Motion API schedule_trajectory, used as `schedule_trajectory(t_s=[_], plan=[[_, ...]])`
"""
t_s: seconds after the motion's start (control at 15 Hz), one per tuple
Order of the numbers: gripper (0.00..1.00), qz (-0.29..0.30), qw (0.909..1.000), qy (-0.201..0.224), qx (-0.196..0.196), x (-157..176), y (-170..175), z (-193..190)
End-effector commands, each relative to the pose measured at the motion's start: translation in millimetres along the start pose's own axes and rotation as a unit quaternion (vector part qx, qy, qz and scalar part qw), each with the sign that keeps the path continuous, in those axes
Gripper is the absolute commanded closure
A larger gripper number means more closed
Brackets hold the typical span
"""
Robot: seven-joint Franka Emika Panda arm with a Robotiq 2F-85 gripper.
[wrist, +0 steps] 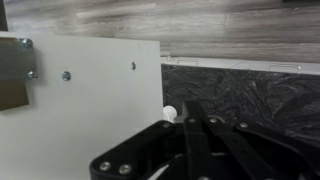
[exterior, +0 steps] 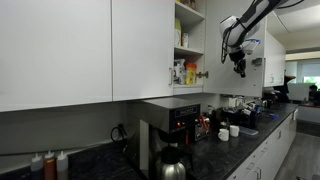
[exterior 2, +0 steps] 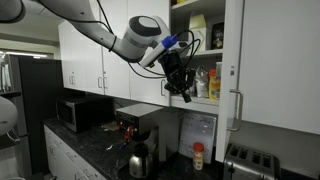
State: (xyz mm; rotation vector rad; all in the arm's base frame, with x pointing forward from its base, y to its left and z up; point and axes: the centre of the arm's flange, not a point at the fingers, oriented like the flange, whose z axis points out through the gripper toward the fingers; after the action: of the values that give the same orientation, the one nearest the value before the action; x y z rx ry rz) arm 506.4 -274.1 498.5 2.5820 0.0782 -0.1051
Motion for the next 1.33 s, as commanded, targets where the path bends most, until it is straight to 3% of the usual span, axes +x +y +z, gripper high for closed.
schedule_trajectory(t_s=[0.0, 0.27, 0.53, 0.93, 1.27], plan=[[1.0, -0.019, 0.9966, -0.004, 0.08, -8.3, 4.1, -20.3], [1.0, -0.031, 0.9886, -0.024, 0.145, -19.1, 2.7, -34.0], [1.0, -0.041, 0.9809, -0.04, 0.186, -30.0, 4.9, -46.2], [1.0, -0.085, 0.9625, -0.029, 0.256, -47.5, 3.1, -66.8], [1.0, -0.116, 0.9495, -0.024, 0.291, -63.9, 6.6, -77.1]])
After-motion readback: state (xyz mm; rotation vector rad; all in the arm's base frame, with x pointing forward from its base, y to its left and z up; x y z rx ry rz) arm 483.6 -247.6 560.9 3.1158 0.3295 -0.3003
